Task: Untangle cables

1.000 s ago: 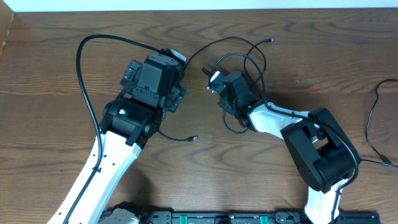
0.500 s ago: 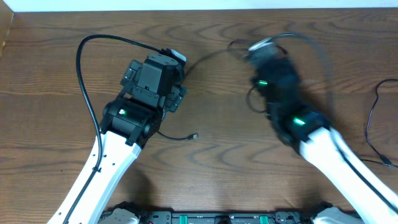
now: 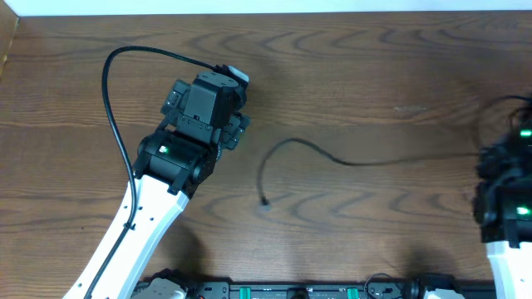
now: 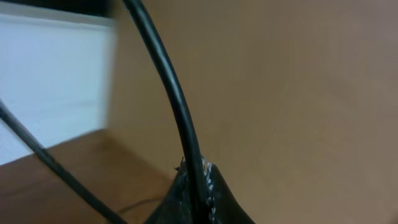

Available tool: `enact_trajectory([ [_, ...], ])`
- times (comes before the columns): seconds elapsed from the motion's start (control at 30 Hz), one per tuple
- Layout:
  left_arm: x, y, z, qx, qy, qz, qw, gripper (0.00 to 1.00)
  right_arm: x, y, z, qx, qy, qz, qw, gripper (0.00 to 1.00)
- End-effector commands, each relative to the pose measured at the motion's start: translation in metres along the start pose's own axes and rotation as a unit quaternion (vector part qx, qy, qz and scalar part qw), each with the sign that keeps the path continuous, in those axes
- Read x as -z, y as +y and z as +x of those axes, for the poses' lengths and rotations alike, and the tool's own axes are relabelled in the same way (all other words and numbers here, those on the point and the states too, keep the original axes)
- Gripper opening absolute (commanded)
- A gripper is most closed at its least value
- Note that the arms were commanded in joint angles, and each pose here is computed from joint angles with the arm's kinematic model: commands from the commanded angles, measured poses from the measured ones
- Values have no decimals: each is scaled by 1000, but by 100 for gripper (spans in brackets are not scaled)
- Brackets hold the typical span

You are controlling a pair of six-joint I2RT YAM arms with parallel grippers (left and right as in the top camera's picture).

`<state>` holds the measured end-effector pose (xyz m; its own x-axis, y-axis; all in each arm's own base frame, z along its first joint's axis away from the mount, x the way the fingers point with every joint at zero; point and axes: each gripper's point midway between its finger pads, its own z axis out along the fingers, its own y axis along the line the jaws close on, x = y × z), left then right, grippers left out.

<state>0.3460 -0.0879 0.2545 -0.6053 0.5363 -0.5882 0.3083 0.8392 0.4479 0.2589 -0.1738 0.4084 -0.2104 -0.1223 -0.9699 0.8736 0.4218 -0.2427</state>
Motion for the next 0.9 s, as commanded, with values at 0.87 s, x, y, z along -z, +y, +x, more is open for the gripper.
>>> enact_trajectory([
  [0.87,4,2,2,1,7,0,1000,98,-163,11,278,42,318,33,947,10],
])
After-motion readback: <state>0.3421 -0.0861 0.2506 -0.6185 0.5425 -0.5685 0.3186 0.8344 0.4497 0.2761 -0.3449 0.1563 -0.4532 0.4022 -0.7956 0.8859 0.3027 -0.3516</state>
